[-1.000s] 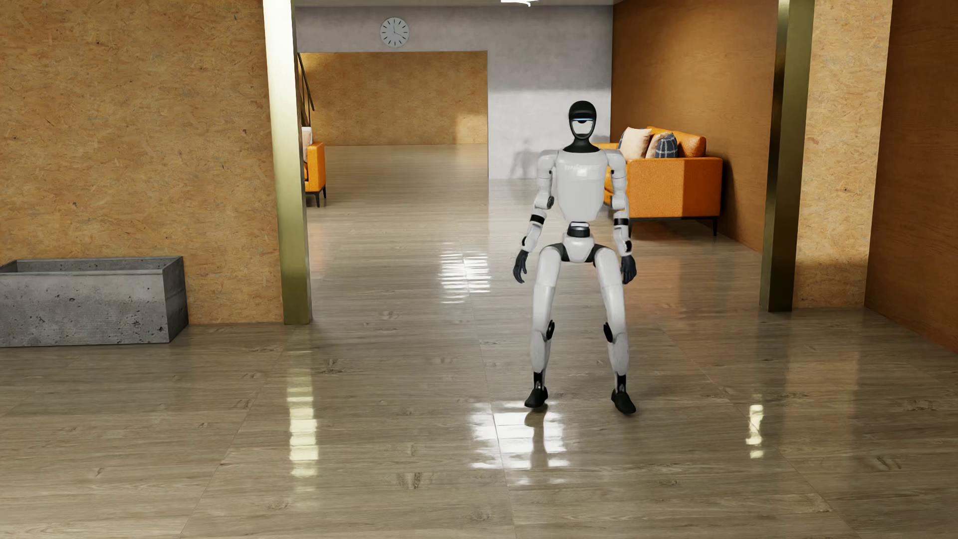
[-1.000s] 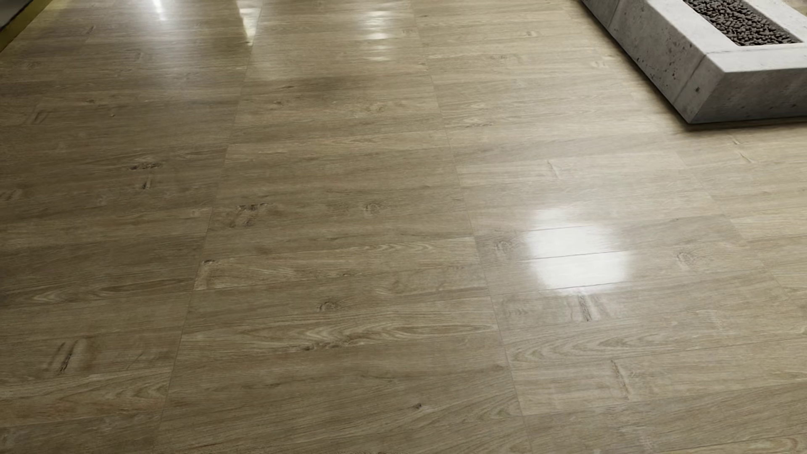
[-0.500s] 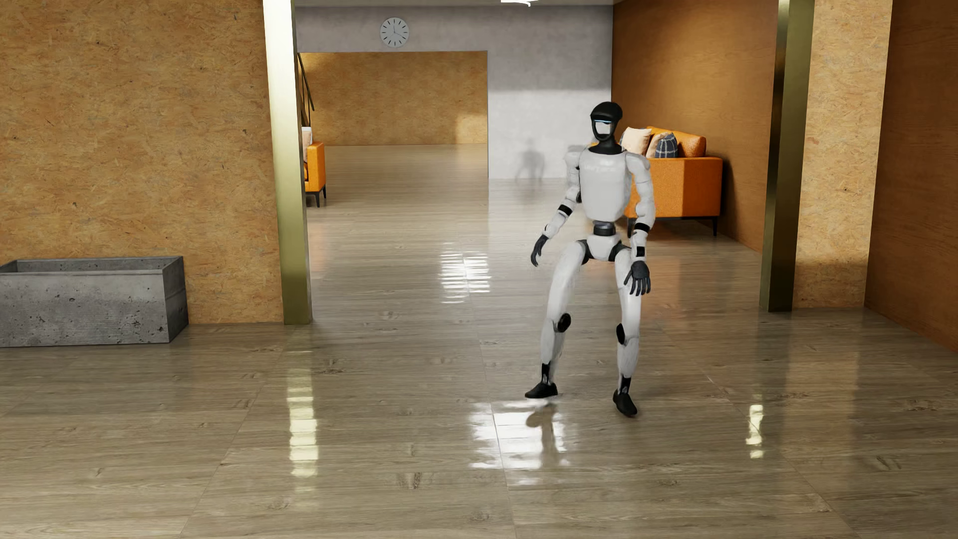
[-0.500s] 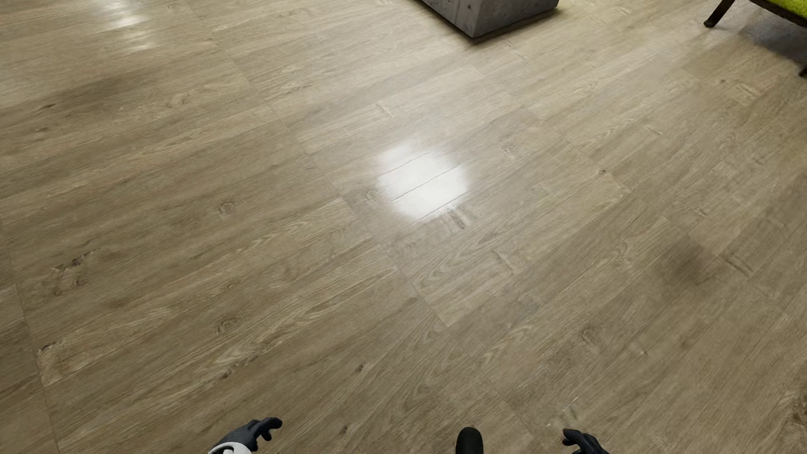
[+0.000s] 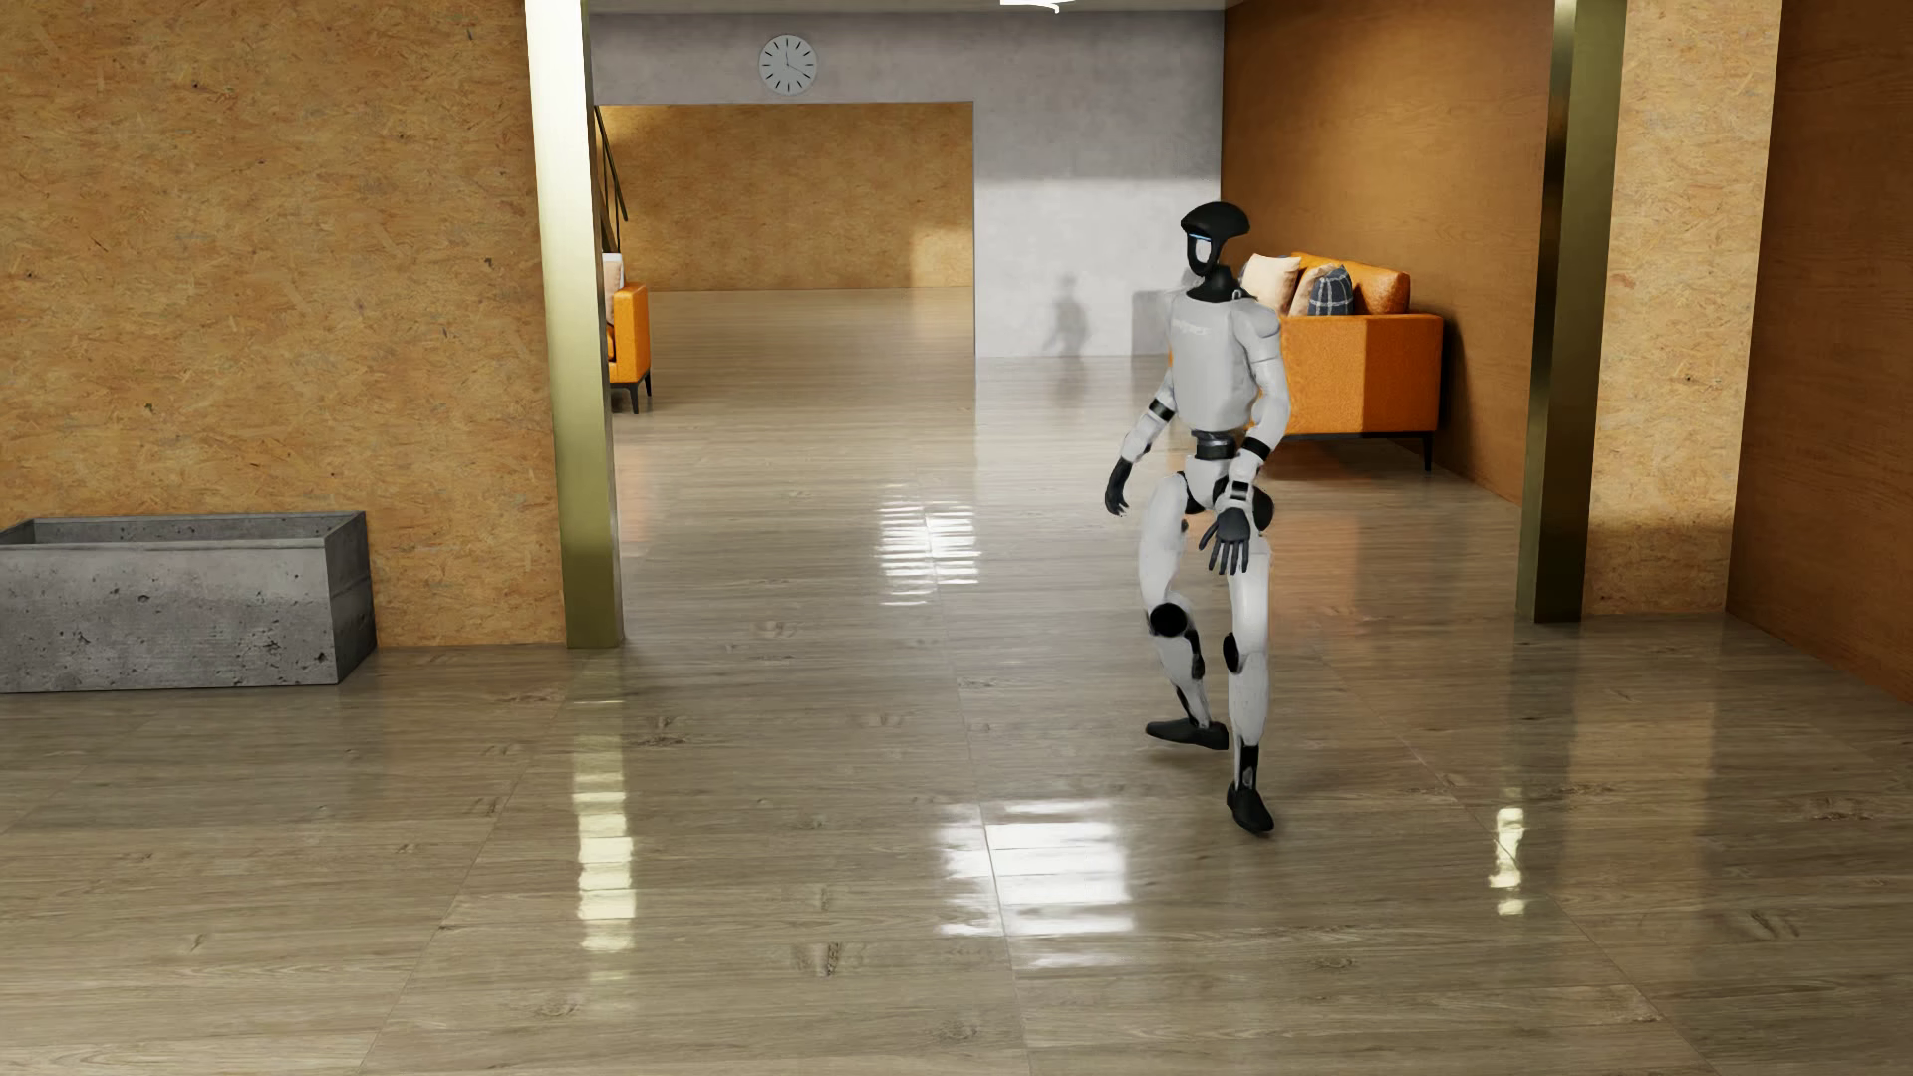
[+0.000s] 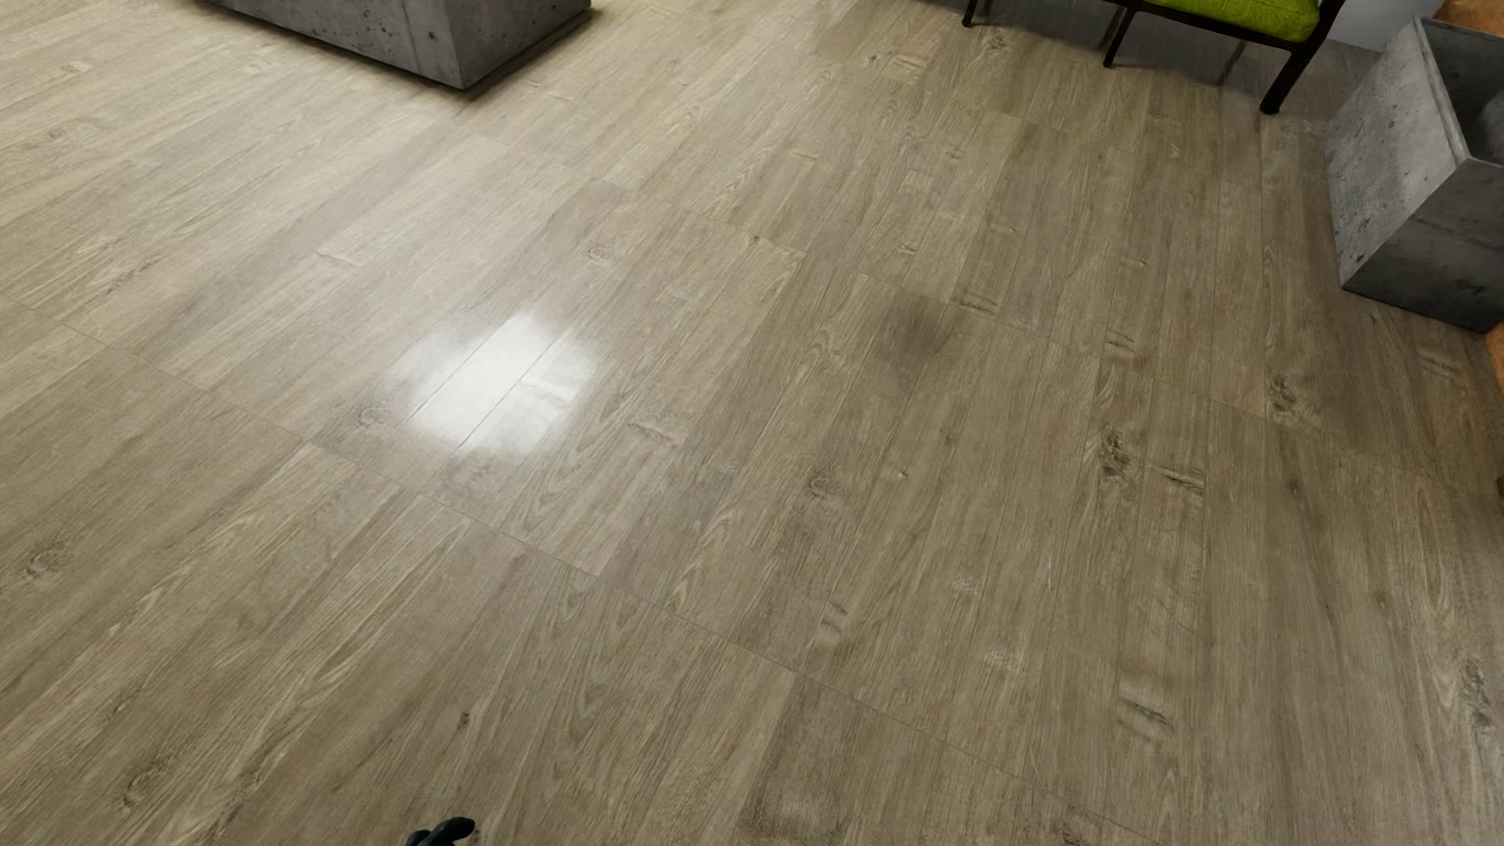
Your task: Turn back
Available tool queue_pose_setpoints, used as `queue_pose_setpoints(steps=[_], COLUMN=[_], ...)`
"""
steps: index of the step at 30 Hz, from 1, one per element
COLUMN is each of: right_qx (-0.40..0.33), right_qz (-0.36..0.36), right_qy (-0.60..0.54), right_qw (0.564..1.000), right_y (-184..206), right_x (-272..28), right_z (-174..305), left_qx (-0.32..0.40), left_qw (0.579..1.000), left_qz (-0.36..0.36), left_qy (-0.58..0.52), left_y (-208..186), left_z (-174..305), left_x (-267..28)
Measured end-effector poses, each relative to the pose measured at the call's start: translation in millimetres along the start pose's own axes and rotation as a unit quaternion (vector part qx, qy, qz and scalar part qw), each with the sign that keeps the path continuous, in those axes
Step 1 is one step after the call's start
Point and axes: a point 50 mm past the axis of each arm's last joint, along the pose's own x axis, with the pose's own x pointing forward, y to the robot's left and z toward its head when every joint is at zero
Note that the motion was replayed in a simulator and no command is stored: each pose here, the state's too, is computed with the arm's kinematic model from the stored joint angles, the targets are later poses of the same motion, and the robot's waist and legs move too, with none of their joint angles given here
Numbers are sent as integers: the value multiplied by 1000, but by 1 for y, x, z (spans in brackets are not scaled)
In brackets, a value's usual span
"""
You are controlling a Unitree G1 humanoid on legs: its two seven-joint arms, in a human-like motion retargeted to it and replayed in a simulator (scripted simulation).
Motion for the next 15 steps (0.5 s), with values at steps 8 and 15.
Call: queue_pose_setpoints(steps=[8, 15], right_qx=[29, -10], right_qz=[-98, -80], right_qy=[-65, -18], right_qw=[993, 997], right_y=[-22, -17], right_x=[-2, 0], right_z=[36, 8], left_qx=[98, 114], left_qw=[971, 987], left_qz=[-183, -106], left_qy=[114, -35], left_y=[-77, -60], left_z=[-51, 20], left_x=[-26, -17])
